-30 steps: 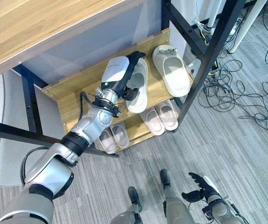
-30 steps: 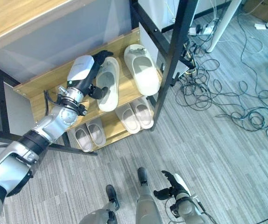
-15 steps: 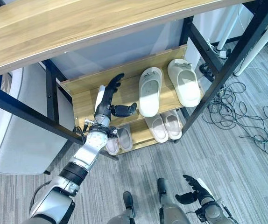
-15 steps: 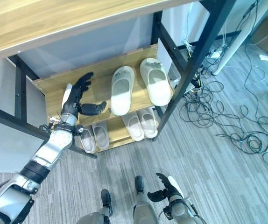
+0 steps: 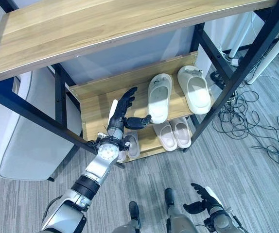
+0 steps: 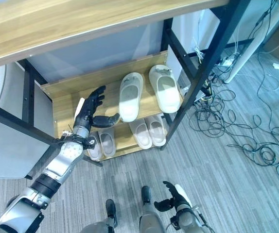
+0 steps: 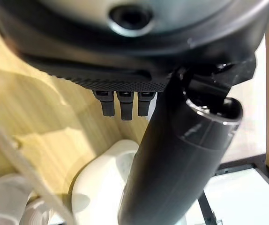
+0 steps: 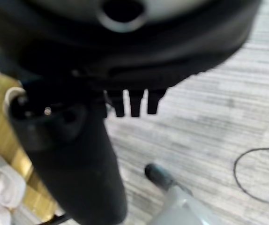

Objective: Arrange the slippers neatly on the shoe rack.

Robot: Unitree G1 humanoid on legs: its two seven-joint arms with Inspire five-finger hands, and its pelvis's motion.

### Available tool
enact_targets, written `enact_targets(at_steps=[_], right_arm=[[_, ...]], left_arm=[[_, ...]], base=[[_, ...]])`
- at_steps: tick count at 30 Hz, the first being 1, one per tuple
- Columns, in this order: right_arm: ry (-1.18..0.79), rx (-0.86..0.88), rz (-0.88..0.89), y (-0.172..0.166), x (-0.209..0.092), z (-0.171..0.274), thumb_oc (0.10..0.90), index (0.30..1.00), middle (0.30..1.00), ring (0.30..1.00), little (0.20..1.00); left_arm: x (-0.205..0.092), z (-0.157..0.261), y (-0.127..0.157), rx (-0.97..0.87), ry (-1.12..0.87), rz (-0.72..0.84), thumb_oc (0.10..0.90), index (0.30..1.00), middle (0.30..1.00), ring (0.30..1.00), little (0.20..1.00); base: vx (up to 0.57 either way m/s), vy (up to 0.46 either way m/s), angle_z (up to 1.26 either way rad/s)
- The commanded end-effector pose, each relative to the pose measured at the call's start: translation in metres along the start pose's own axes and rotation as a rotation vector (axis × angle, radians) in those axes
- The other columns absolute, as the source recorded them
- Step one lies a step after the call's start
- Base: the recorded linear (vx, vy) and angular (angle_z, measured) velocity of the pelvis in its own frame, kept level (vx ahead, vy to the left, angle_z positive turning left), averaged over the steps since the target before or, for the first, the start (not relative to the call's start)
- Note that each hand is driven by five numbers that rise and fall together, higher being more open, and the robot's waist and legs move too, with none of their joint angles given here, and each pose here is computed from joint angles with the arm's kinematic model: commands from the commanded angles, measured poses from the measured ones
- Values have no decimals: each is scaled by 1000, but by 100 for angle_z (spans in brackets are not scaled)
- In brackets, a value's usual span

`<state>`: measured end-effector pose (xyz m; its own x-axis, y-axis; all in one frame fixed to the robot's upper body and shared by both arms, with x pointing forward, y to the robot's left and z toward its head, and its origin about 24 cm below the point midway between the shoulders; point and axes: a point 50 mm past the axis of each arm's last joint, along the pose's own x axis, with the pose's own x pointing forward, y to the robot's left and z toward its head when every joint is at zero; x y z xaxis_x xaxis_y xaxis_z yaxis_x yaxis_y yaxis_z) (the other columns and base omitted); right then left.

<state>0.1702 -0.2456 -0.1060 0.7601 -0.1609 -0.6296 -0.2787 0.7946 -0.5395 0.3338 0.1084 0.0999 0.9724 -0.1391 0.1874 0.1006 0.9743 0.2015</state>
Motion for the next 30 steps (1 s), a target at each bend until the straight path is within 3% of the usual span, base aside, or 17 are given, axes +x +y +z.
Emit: enact_targets(at_steps=[1, 30], right_arm=[[3, -17, -24, -2, -9, -12, 800, 900, 900, 900, 900], [2, -20, -54, -10, -12, -16, 800, 900, 900, 900, 900]], left_arm=[[19, 35, -12, -25, -168, -15, 800, 900, 900, 900, 900], [14, 38, -65, -73, -162, -172, 800, 900, 900, 900, 900]], base=[[-31, 21, -7], [2, 6, -4]])
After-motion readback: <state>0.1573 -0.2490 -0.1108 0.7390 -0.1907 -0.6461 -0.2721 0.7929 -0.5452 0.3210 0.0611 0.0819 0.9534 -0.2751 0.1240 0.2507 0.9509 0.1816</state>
